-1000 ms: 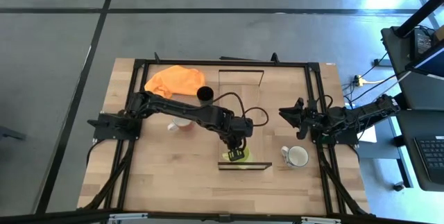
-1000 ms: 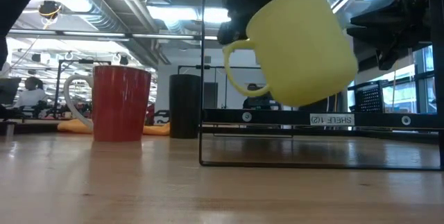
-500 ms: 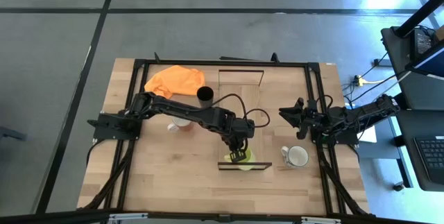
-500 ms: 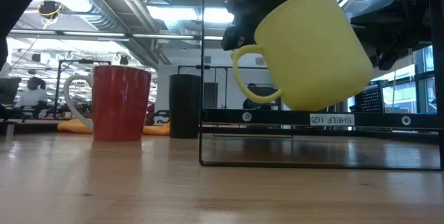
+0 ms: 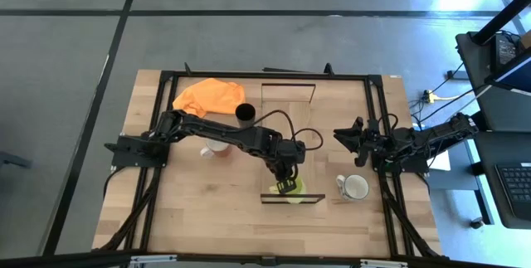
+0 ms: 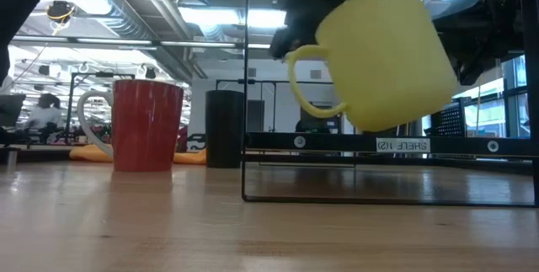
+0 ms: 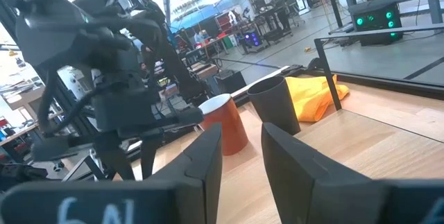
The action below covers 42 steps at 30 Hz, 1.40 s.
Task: Stack small to large cups/mugs on shelf
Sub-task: Put the yellow mug on the shelf
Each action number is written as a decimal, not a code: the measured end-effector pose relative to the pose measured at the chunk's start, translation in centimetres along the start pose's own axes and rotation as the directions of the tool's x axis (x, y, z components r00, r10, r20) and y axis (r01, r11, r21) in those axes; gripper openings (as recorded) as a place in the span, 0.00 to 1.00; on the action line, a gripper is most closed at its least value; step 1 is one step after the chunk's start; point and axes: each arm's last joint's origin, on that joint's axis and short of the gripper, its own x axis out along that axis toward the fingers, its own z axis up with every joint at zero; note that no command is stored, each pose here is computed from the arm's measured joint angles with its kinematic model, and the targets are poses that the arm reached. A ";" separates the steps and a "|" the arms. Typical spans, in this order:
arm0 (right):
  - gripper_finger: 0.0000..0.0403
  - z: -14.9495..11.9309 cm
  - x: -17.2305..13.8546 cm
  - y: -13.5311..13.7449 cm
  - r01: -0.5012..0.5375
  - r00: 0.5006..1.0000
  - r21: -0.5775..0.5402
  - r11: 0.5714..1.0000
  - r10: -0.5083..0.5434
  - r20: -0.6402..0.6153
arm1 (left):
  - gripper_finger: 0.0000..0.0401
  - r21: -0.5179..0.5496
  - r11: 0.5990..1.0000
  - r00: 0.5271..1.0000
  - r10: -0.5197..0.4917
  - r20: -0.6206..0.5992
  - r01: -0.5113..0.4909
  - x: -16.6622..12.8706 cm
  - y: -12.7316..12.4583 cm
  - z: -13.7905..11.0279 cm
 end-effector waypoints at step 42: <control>0.26 0.0 0.0 0.0 0.001 1.000 0.000 1.000 -0.001 0.000 | 0.13 -0.008 0.999 0.999 -0.032 -0.012 0.032 -1.3 -0.3 0.4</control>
